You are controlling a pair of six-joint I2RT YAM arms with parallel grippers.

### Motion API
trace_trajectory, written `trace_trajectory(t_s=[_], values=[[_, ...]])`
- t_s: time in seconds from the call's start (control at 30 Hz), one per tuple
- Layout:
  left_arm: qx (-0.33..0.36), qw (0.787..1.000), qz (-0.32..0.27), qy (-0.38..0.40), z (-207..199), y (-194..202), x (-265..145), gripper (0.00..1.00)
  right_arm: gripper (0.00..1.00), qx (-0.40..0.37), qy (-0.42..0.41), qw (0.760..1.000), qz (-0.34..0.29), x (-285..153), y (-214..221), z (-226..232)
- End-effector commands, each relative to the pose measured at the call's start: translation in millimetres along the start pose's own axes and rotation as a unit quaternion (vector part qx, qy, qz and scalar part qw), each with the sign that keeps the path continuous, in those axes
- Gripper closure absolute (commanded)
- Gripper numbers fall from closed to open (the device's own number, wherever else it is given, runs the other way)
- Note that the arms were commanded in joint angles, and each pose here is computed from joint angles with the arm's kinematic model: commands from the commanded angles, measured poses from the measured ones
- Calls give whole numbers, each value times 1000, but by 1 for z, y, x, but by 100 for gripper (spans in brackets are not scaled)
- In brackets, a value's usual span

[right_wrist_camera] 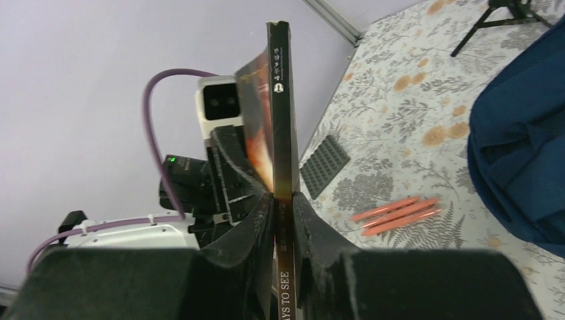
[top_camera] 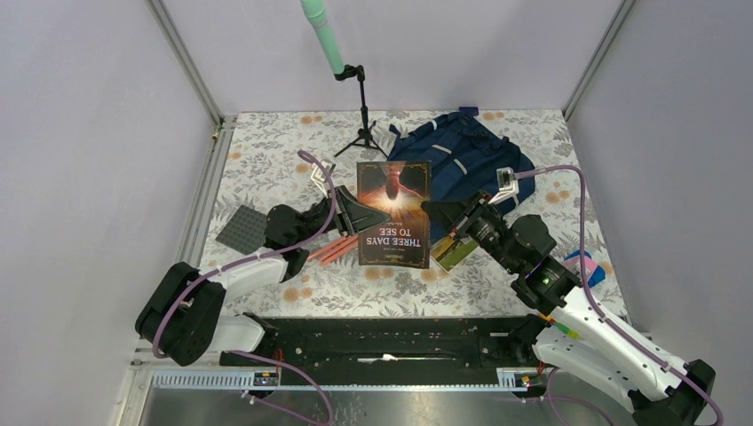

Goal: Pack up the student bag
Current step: Place the student bag at the center of the board.

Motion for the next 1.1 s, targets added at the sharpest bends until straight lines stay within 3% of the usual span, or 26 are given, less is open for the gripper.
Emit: trace_trajectory(t_s=[0.0, 0.03, 0.23, 0.33, 0.4, 0.43, 0.5, 0.57, 0.6, 0.63, 0.7, 0.77, 0.83, 0.93, 1.07], values=[[40, 998, 13, 56, -29, 7, -4, 98, 100, -21, -4, 999, -38, -1, -18, 6], [41, 997, 11, 57, -30, 7, -5, 100, 94, -35, -3, 999, -34, -1, -16, 4], [53, 996, 3, 70, -42, 4, -5, 100, 36, -88, -60, 993, 44, 5, 20, 8], [64, 995, 2, 76, -49, 1, -2, 100, 22, -93, -105, 986, 95, 9, 38, 17], [69, 994, 4, 80, -52, 1, 0, 100, 20, -87, -120, 982, 118, 12, 46, 20], [68, 995, 6, 77, -51, 0, 1, 100, 24, -83, -124, 981, 121, 14, 47, 21], [69, 995, 11, 73, -49, 1, 3, 100, 45, -76, -129, 982, 115, 15, 44, 24], [77, 995, 20, 61, -44, 1, 4, 100, 76, -75, -114, 986, 99, 16, 36, 23], [82, 995, 23, 45, -38, 1, 5, 96, 90, -75, -97, 988, 90, 15, 31, 20], [90, 995, 27, 28, -33, 0, 6, 80, 99, -76, -82, 990, 87, 14, 28, 18], [122, 992, 34, -21, -21, -4, 7, 37, 100, -91, -1, 993, 79, 9, 20, -4], [154, 980, 34, -118, 3, -13, 2, 15, 100, -122, 87, 986, 78, -1, 10, -31], [199, 957, 22, -212, 20, -28, -8, 7, 100, -144, 173, 972, 65, -14, -10, -53], [250, 912, 3, -324, 40, -53, -26, 5, 100, -158, 239, 957, 50, -32, -33, -80], [307, 872, 46, -379, 64, -63, -27, 4, 100, -162, 309, 936, 38, -55, -55, -108]])
Point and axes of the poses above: each gripper's point midway between its finger pads, its own x axis out along the fingers, its own z axis along the line the jaws close on, y = z × x, the point moved 2 cm from there along -x, back along the fingers, and after that the axes turned 13 degrees about -x, right-handed, at the moved point
